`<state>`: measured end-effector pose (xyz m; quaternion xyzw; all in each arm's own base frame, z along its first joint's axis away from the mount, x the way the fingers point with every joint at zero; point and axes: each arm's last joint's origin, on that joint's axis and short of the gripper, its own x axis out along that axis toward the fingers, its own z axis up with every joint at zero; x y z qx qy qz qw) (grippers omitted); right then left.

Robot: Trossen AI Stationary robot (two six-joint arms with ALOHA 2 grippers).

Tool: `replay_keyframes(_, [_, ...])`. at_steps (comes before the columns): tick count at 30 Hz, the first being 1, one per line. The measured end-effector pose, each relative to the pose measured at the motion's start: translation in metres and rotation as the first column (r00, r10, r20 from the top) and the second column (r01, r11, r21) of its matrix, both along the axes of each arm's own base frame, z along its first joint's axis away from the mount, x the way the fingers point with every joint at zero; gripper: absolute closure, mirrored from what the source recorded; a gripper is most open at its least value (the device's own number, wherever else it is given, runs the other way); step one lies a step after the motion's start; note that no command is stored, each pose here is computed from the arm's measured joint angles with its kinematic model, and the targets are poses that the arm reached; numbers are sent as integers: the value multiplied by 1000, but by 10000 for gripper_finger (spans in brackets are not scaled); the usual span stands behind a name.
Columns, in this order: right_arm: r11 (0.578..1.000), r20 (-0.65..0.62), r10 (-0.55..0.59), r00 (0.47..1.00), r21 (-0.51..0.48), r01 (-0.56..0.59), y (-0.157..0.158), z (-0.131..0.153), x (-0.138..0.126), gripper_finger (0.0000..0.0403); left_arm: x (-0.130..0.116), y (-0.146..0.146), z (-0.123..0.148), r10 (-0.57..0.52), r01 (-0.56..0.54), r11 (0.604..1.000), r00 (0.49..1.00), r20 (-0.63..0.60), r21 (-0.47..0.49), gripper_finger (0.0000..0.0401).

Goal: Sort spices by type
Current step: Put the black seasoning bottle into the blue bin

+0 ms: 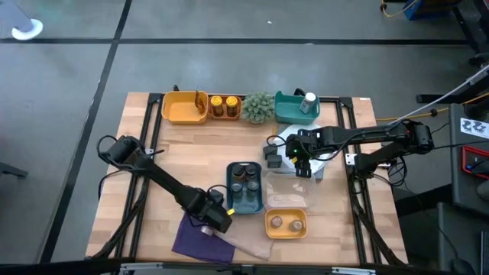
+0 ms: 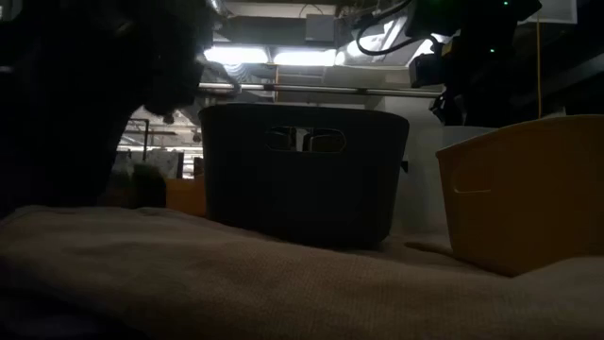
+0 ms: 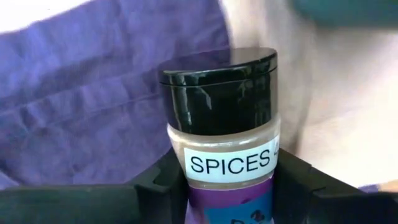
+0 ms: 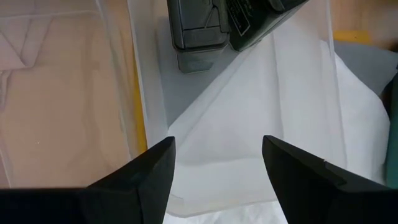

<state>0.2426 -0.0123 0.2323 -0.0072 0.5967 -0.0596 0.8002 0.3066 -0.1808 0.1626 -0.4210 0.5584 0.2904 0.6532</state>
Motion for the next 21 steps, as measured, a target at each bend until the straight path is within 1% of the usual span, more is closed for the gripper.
replay_keyframes(6, [1000, 1, 0, 1000, 0, 0, 0, 0, 0, 162, -2, 3, 18, -15, 14, 1000, 997, 71, 21, 249])
replay_keyframes(11, [1000, 1, 0, 1000, -1, 0, 0, 4, -1, 162, -9, 6, 34, -75, 68, 996, 990, 118, 65, 252])
replay_keyframes(16, [1000, -3, 0, 1000, -11, 0, 0, 20, 0, 162, -18, 7, 50, -124, 104, 986, 980, 158, 130, 250])
replay_keyframes(21, [1000, 72, 3, 997, -8, -2, 0, 41, 7, 162, -25, 5, 63, -177, 131, 969, 960, 219, 207, 252])
